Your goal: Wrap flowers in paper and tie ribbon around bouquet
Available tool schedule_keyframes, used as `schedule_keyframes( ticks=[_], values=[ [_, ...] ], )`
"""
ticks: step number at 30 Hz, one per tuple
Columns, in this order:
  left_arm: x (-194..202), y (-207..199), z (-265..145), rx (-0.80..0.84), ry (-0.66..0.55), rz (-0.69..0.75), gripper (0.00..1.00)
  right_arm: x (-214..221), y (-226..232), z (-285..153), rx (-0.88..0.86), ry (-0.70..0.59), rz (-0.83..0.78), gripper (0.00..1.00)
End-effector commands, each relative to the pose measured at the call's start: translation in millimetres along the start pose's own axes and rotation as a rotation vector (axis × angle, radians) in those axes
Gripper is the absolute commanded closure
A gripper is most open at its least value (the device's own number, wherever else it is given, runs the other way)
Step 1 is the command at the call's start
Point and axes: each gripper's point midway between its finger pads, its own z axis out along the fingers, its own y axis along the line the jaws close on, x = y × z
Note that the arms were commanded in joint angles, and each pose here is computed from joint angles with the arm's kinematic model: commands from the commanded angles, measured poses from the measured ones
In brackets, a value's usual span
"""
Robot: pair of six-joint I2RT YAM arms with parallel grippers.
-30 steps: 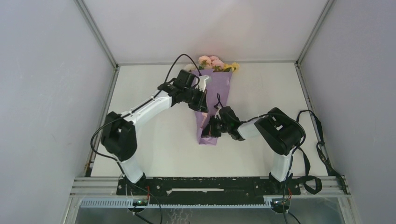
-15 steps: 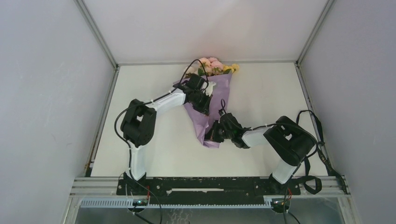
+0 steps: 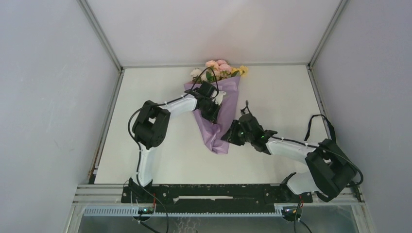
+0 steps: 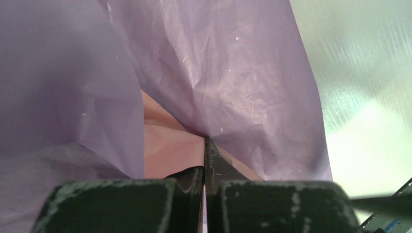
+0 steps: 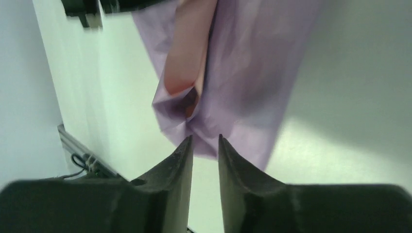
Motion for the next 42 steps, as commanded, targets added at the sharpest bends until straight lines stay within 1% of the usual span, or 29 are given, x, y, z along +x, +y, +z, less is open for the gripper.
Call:
schedule_keyframes(
  ticks=[1, 2, 3, 4, 6, 8, 11, 14, 16, 17, 18, 21, 24, 27, 29, 31, 33, 34, 38, 42],
  values=[
    [-13, -3, -9, 0.005, -0.044, 0.057, 1.00, -31, -31, -17, 0.027, -0.018, -0.011, 0.32],
    [-13, -4, -11, 0.002, -0.046, 0.060, 1.00, -42, -31, -14, -0.003, -0.031, -0.014, 0.16],
    [-14, -4, -12, 0.001, -0.048, 0.064, 1.00, -50, -36, -11, -0.017, -0.024, -0.002, 0.05],
    [-14, -5, -13, -0.001, -0.050, 0.067, 1.00, -55, -38, -8, -0.041, -0.007, 0.005, 0.01],
    [-14, -8, -15, 0.000, -0.053, 0.077, 1.00, -62, -45, 3, -0.068, 0.015, 0.007, 0.01],
    [-13, -12, -17, 0.003, -0.054, 0.091, 1.00, -65, -45, 15, -0.096, 0.037, -0.013, 0.09],
    [-12, -24, -26, 0.008, -0.061, 0.127, 1.00, -65, -45, 31, -0.128, 0.068, -0.010, 0.36],
    [-14, -38, -39, 0.009, -0.067, 0.168, 1.00, -60, -47, 43, -0.151, 0.090, 0.019, 0.69],
    [-18, -53, -52, 0.023, -0.085, 0.206, 1.00, -55, -43, 49, -0.176, 0.106, 0.028, 0.84],
    [-19, -60, -57, 0.029, -0.092, 0.226, 1.00, -53, -39, 52, -0.192, 0.113, 0.028, 0.89],
    [-20, -68, -62, 0.034, -0.099, 0.248, 1.00, -49, -36, 55, -0.205, 0.125, 0.027, 0.92],
    [-20, -88, -71, 0.055, -0.110, 0.296, 1.00, -36, -23, 64, -0.232, 0.163, 0.022, 0.95],
    [-12, -97, -69, 0.078, -0.085, 0.316, 1.00, -28, -8, 67, -0.277, 0.184, 0.033, 0.97],
    [2, -87, -58, 0.056, -0.036, 0.325, 1.00, -24, 6, 63, -0.308, 0.187, 0.023, 0.97],
    [15, -80, -51, 0.044, -0.002, 0.342, 1.00, -25, 8, 57, -0.312, 0.181, 0.030, 0.93],
    [26, -75, -45, 0.044, 0.021, 0.362, 1.00, -30, 5, 50, -0.301, 0.159, 0.058, 0.87],
    [31, -72, -40, 0.043, 0.019, 0.383, 1.00, -36, -1, 42, -0.283, 0.130, 0.098, 0.78],
    [33, -70, -37, 0.041, 0.019, 0.394, 1.00, -39, -4, 39, -0.275, 0.113, 0.115, 0.74],
    [37, -65, -27, 0.038, 0.016, 0.440, 1.00, -51, -11, 23, -0.241, 0.038, 0.182, 0.66],
    [44, -65, -19, 0.022, 0.034, 0.473, 1.00, -72, -32, -4, -0.201, -0.105, 0.248, 0.59]
  ],
)
